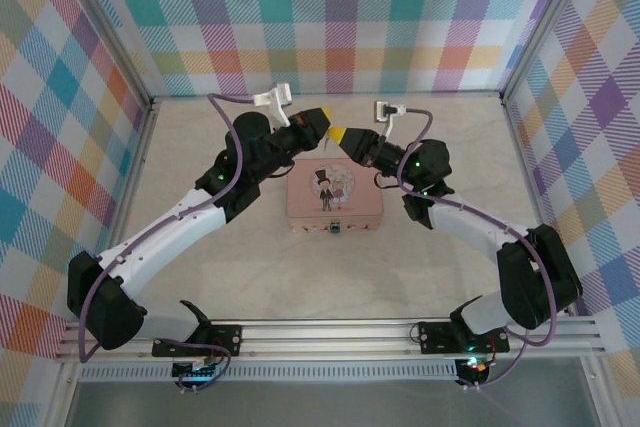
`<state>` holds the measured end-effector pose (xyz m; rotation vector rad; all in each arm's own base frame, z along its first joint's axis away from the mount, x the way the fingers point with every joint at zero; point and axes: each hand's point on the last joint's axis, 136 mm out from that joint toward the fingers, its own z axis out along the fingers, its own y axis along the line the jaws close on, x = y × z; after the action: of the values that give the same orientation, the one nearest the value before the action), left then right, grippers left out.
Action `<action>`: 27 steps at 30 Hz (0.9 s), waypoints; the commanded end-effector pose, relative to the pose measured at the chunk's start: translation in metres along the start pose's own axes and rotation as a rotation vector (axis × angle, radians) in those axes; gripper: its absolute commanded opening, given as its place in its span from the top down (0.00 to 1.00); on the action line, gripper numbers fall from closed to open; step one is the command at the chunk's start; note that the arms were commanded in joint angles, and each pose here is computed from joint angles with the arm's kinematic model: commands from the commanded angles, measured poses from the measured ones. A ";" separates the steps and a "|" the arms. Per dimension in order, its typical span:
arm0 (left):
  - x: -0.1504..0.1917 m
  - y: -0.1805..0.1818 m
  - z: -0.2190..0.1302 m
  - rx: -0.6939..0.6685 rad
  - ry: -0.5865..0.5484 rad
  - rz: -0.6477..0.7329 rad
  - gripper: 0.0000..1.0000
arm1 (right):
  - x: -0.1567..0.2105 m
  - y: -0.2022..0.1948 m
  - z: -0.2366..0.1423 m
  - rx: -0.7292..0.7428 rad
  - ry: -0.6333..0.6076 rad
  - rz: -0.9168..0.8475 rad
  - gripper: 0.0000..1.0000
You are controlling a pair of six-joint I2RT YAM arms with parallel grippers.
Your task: Unlock a padlock with a key
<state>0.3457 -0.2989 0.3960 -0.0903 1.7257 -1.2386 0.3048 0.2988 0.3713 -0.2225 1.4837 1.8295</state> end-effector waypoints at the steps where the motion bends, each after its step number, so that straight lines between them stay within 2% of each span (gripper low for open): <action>1: -0.003 -0.016 -0.004 0.052 -0.013 0.015 1.00 | -0.002 0.017 0.000 -0.044 0.009 -0.045 0.73; 2: -0.002 -0.015 -0.003 0.050 -0.010 0.013 1.00 | -0.003 0.018 0.000 -0.045 0.006 -0.047 0.64; 8: 0.004 -0.009 0.003 0.046 0.008 -0.003 1.00 | -0.005 0.022 0.000 -0.047 0.003 -0.063 0.58; 13: 0.007 -0.007 0.005 0.046 0.012 -0.013 1.00 | -0.005 0.020 0.001 -0.043 0.005 -0.059 0.62; 18: 0.009 -0.007 0.005 0.046 0.017 -0.017 1.00 | -0.006 0.017 0.003 -0.048 0.001 -0.051 0.71; 22: 0.009 -0.007 0.005 0.048 0.017 -0.020 1.00 | -0.005 0.014 0.004 -0.041 0.006 -0.044 0.72; 27: 0.007 -0.006 0.002 0.044 0.007 -0.020 1.00 | -0.003 0.010 0.003 -0.032 0.009 -0.035 0.82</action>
<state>0.3470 -0.3040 0.3898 -0.0890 1.7337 -1.2633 0.3039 0.3000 0.3689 -0.2289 1.4996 1.8317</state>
